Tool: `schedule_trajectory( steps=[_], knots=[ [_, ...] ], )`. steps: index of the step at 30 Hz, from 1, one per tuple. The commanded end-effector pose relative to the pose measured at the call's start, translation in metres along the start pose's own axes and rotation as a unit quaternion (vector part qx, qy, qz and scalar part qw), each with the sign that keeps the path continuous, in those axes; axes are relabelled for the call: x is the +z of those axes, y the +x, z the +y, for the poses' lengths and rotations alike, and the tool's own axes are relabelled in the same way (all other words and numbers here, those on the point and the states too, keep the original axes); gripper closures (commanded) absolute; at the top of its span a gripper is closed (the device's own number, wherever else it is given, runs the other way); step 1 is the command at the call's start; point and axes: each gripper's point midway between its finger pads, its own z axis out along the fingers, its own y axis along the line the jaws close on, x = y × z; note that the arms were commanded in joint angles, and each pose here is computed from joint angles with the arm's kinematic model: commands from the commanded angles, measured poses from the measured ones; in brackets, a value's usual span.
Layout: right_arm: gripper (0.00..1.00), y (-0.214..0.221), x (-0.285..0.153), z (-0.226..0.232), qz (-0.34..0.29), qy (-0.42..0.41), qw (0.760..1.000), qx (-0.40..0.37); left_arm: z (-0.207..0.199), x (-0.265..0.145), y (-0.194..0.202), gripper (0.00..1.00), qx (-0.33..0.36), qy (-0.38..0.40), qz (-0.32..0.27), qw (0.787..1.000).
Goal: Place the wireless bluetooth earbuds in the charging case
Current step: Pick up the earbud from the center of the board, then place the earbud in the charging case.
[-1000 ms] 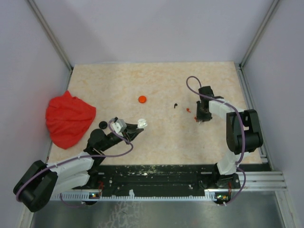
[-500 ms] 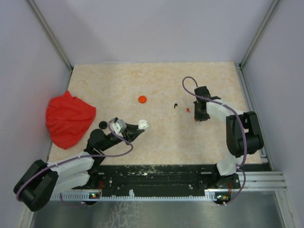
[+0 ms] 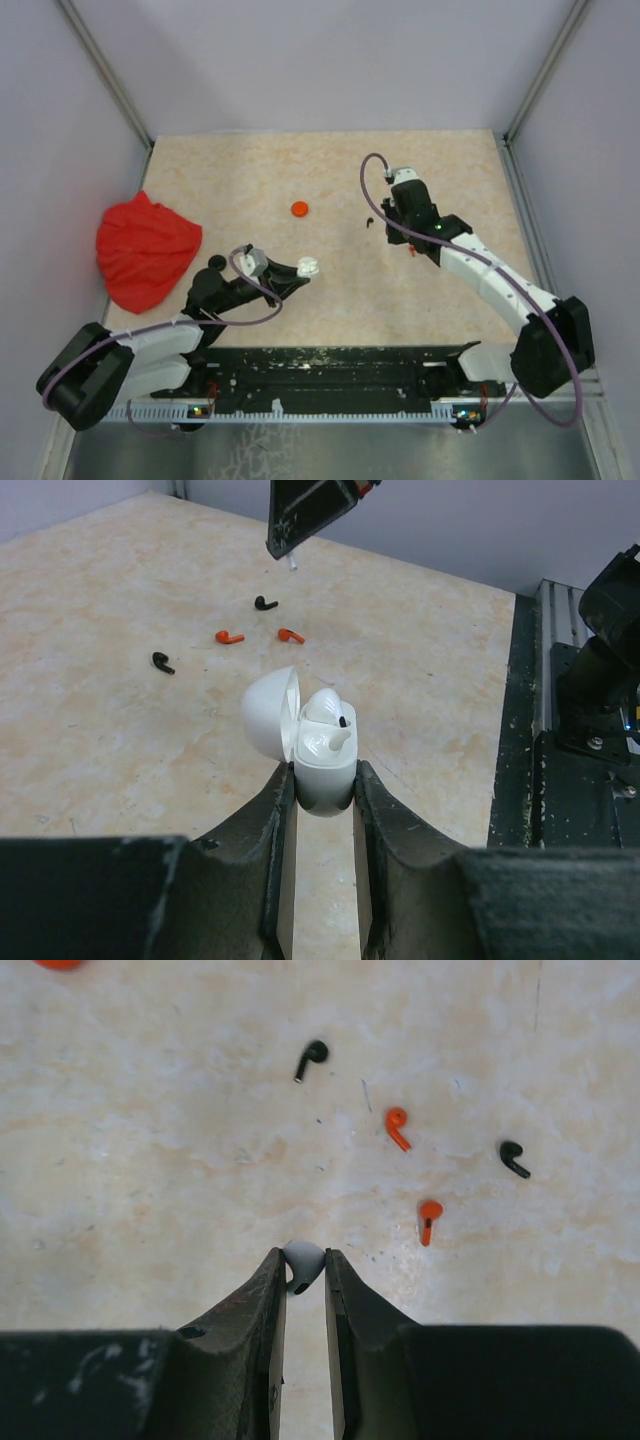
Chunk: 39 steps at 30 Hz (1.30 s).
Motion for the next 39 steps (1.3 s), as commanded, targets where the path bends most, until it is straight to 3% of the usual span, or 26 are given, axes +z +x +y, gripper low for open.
schedule_trajectory(
  steps=[1, 13, 21, 29, 39],
  knots=[
    [0.82, -0.052, -0.042, 0.034, -0.120, -0.059, 0.990, -0.038, -0.008, 0.009, -0.023, 0.99, -0.003, 0.033, -0.032, 0.999],
    [0.82, -0.076, -0.134, 0.131, -0.292, -0.213, 0.922, -0.140, -0.017, 0.023, -0.028, 0.99, -0.016, 0.079, -0.026, 0.996],
    [0.81, -0.064, -0.169, 0.167, -0.346, -0.294, 0.869, -0.194, -0.023, 0.026, -0.040, 0.99, -0.018, 0.100, -0.041, 0.994],
    [0.81, -0.049, -0.178, 0.194, -0.359, -0.328, 0.845, -0.223, -0.022, 0.027, -0.046, 0.99, -0.021, 0.095, -0.051, 0.994],
    [0.81, -0.035, -0.164, 0.209, -0.342, -0.331, 0.843, -0.252, -0.026, 0.022, -0.053, 0.99, -0.024, 0.098, -0.067, 0.993]
  ],
)
